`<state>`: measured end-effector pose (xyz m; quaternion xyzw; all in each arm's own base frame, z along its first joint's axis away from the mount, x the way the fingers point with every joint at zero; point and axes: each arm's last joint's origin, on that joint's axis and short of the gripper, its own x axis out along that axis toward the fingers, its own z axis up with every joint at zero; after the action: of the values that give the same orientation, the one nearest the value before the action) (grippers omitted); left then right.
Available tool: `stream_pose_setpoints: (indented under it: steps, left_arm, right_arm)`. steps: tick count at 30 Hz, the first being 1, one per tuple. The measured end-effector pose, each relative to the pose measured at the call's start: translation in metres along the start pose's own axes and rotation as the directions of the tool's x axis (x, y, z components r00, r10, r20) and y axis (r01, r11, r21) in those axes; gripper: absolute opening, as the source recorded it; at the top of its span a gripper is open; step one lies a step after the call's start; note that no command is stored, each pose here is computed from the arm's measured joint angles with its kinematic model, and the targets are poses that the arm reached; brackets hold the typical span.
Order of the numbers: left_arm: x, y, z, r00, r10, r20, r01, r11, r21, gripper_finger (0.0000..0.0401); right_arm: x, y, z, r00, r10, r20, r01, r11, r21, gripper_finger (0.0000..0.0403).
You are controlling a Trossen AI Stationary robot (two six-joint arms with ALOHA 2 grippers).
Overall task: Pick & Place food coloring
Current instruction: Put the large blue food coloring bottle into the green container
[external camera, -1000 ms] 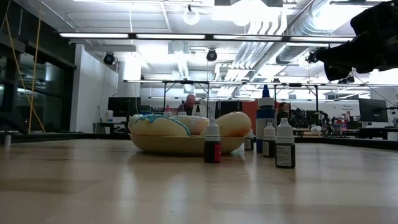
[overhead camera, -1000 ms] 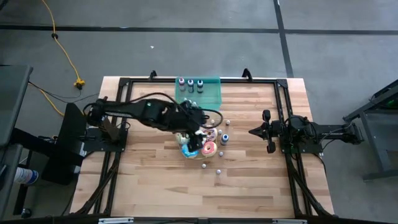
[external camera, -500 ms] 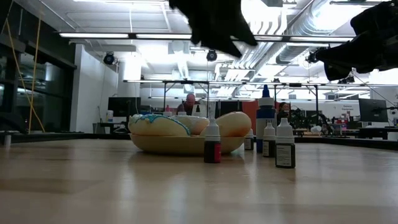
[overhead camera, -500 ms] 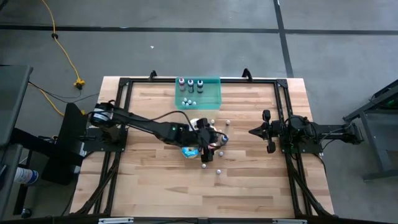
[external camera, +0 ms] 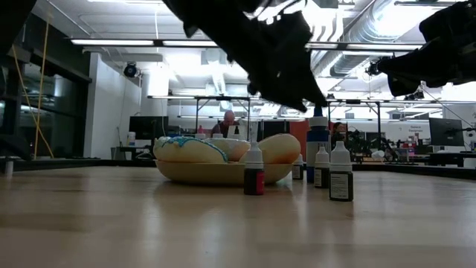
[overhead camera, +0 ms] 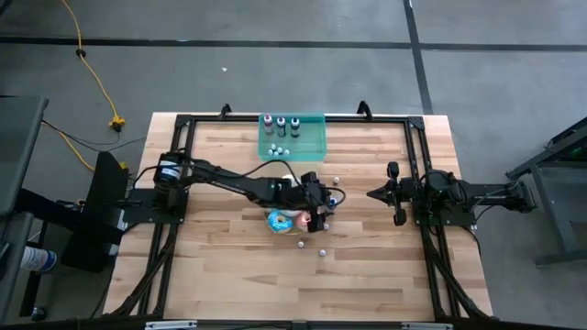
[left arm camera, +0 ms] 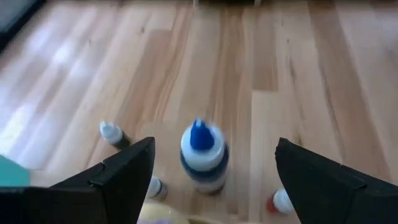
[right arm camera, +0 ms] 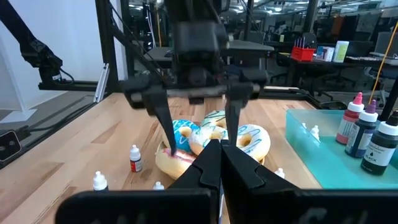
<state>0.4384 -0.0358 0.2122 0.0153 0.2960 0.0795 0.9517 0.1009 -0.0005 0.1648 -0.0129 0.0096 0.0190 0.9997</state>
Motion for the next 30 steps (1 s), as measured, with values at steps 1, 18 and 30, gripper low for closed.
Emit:
stream_pose_setpoints:
  steps: [1, 18, 30]
  left_arm:
    - [0.003, 0.002, -0.002, 1.000, -0.008, -0.012, 0.008, 1.000, -0.001, 0.0321]
    - [0.019, 0.012, -0.008, 0.999, -0.039, -0.001, 0.039, 0.999, -0.023, 0.0305]
    - [0.028, 0.012, -0.015, 0.997, -0.072, -0.021, 0.072, 0.997, -0.005, 0.0264]
  right_arm:
    - [0.000, 0.000, 0.000, 1.000, 0.000, 0.000, 0.000, 1.000, 0.000, 0.0000]
    - [0.000, 0.000, 0.000, 1.000, 0.000, 0.002, 0.000, 1.000, 0.000, 0.0000]
    - [0.000, 0.000, 0.000, 1.000, 0.000, 0.003, 0.000, 1.000, 0.000, 0.0000]
